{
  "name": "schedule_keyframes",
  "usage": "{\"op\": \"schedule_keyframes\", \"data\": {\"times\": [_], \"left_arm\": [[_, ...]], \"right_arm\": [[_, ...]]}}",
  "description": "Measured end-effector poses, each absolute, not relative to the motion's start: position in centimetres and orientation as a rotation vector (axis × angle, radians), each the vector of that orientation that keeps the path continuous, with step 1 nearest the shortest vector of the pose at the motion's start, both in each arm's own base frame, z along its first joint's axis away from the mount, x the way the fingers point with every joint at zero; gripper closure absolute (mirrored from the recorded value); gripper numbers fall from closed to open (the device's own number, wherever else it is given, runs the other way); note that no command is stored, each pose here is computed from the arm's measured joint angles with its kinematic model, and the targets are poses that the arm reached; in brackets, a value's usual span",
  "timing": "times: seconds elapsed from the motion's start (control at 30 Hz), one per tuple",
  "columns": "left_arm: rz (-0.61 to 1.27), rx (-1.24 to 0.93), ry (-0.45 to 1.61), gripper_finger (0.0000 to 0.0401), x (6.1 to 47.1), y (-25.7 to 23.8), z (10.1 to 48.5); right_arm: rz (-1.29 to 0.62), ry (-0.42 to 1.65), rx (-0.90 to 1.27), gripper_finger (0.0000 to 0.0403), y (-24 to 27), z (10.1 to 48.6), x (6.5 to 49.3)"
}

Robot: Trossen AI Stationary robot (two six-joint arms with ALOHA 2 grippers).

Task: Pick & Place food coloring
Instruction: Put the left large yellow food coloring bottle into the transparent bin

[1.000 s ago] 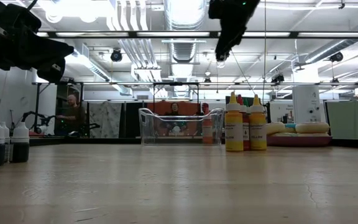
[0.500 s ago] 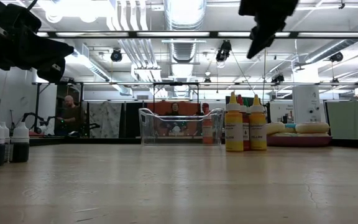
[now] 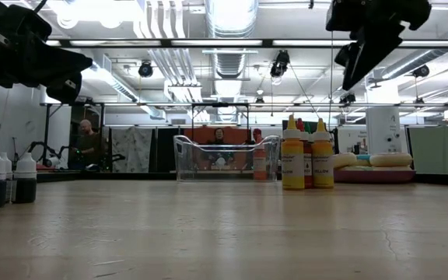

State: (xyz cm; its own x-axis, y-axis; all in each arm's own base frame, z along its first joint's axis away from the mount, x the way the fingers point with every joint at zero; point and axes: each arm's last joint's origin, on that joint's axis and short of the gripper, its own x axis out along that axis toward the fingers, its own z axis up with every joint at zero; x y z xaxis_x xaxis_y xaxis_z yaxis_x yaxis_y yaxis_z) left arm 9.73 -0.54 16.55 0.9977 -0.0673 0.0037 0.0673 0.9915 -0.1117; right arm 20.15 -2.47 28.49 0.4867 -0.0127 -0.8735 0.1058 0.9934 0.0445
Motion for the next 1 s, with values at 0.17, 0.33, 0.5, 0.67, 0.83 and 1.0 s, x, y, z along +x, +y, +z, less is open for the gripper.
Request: {"op": "schedule_keyframes", "data": {"times": [0.17, 0.33, 0.5, 0.67, 0.83, 1.0], "left_arm": [[-0.067, -0.112, 0.000, 0.0401, 9.7, -0.5, 16.5], [-0.067, -0.112, 0.000, 0.0401, 9.7, -0.5, 16.5], [-0.067, -0.112, 0.000, 0.0401, 9.7, -0.5, 16.5], [-0.067, -0.112, 0.000, 0.0401, 9.7, -0.5, 16.5], [-0.067, -0.112, 0.000, 0.0401, 9.7, -0.5, 16.5], [-0.067, -0.112, 0.000, 0.0401, 9.7, -0.5, 16.5]], "right_arm": [[-0.092, 1.059, 0.140, 0.0234, -2.3, 28.0, 21.1], [-0.121, 1.067, 0.169, 0.0234, -2.5, 28.4, 22.8], [-0.118, 1.056, 0.150, 0.0234, -2.7, 29.5, 24.8], [-0.059, 1.110, 0.059, 0.0234, -3.0, 30.0, 26.9], [0.023, 1.167, -0.049, 0.0234, -3.2, 30.2, 29.0], [0.080, 1.182, -0.105, 0.0234, -3.4, 30.2, 31.0]]}}
